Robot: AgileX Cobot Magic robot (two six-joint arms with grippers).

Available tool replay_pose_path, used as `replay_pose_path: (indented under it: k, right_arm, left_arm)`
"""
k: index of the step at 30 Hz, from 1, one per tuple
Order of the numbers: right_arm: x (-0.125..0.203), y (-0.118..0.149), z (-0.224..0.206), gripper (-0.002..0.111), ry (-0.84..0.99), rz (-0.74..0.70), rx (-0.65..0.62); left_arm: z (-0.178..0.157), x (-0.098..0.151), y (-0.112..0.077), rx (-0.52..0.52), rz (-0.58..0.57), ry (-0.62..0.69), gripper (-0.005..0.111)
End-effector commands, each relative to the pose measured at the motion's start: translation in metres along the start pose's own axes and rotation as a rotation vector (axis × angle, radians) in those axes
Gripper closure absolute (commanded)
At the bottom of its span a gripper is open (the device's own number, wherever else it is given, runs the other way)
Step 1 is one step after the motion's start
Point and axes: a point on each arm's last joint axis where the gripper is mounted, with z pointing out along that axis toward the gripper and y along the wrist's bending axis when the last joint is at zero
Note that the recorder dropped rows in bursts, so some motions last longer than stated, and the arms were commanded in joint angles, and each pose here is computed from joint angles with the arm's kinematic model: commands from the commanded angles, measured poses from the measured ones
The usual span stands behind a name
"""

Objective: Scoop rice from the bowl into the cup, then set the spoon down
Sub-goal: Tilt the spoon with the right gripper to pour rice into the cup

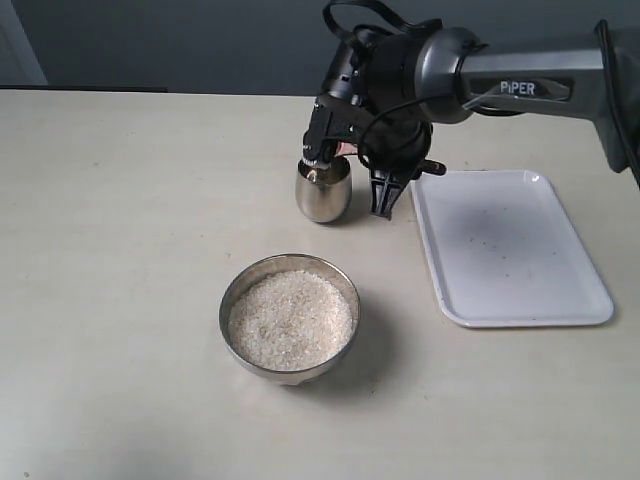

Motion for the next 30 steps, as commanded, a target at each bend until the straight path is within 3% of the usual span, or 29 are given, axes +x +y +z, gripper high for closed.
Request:
replay_pose_path:
  k: [1,7,30]
  right_arm:
    - [0.0047,0.0066,0.0006,0.109,0.032,-0.021,0.028]
    - [0.0075,0.0048,0.0009,0.109,0.069,-0.004,0.111]
    - [0.0039,0.0034,-0.0052,0.109,0.068,0.058,0.193]
  left_arm:
    - [-0.0005,-0.0015,0.0001,0.003,-0.006,-0.014,0.106]
    - [-0.0005,-0.0015,0.0001,0.003,-0.006,-0.014,0.106]
    - [-0.0005,-0.0017,0.0,0.003,-0.008,-0.016,0.106]
